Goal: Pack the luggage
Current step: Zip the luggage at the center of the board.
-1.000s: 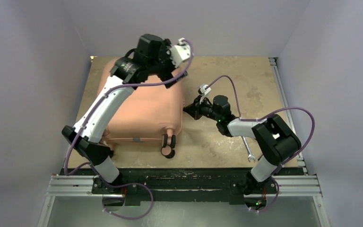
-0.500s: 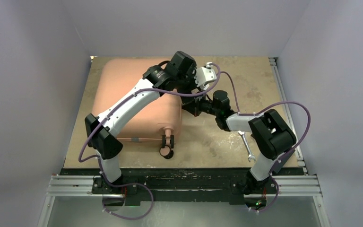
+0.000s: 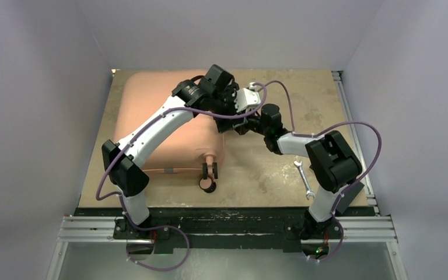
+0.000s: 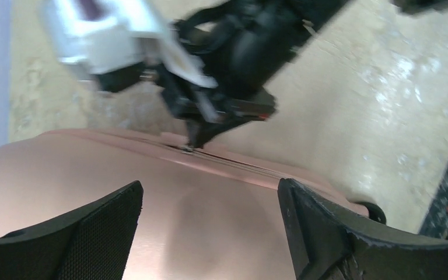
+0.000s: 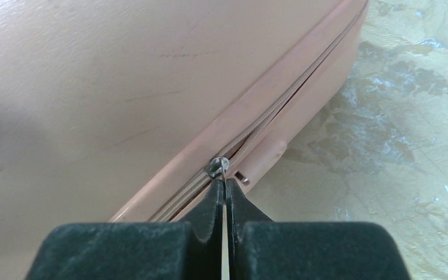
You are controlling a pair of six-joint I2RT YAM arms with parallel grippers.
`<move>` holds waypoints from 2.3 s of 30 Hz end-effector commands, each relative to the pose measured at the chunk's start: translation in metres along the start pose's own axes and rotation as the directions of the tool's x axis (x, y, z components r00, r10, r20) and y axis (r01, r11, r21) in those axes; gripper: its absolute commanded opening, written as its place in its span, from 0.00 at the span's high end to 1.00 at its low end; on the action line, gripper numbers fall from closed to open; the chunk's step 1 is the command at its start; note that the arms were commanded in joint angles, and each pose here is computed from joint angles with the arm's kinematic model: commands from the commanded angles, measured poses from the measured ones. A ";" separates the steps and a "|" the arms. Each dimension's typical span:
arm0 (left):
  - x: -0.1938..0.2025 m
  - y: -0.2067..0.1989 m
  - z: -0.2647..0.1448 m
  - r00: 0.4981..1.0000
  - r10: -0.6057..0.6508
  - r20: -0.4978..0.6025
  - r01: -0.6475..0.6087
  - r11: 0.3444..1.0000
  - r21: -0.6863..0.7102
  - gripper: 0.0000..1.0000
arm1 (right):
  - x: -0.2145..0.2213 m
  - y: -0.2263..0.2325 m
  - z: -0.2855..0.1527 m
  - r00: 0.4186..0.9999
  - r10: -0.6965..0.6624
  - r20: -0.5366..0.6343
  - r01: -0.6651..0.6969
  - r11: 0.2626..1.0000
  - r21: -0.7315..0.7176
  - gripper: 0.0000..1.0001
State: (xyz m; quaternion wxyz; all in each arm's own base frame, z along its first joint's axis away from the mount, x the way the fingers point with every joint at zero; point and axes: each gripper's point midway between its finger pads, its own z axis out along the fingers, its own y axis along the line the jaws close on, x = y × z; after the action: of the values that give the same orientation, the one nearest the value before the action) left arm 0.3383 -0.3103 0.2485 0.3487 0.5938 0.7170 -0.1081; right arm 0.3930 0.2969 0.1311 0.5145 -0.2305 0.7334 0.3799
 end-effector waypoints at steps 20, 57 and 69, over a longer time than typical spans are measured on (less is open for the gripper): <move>0.091 -0.148 -0.039 0.986 0.122 -0.117 -0.035 0.826 0.563 0.30 | -0.096 -0.137 0.065 0.991 -0.122 0.063 0.102 0.962 0.252 1.00; 0.352 0.193 -0.325 0.644 -0.668 0.373 0.305 -0.224 -0.926 0.01 | -0.120 -0.125 0.095 0.986 -0.150 0.078 0.148 0.988 0.037 1.00; 0.440 0.216 -0.255 0.559 -0.791 0.248 0.146 -0.201 -0.969 0.01 | -0.120 -0.122 0.096 0.988 -0.125 0.088 0.124 0.992 0.017 1.00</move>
State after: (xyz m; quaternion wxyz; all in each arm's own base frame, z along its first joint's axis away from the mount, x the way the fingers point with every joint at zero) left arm 0.4114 0.2209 0.2264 0.3840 -0.1309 0.8285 0.3860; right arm 0.5608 0.3163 0.1357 0.5085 -0.2682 0.7280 0.3735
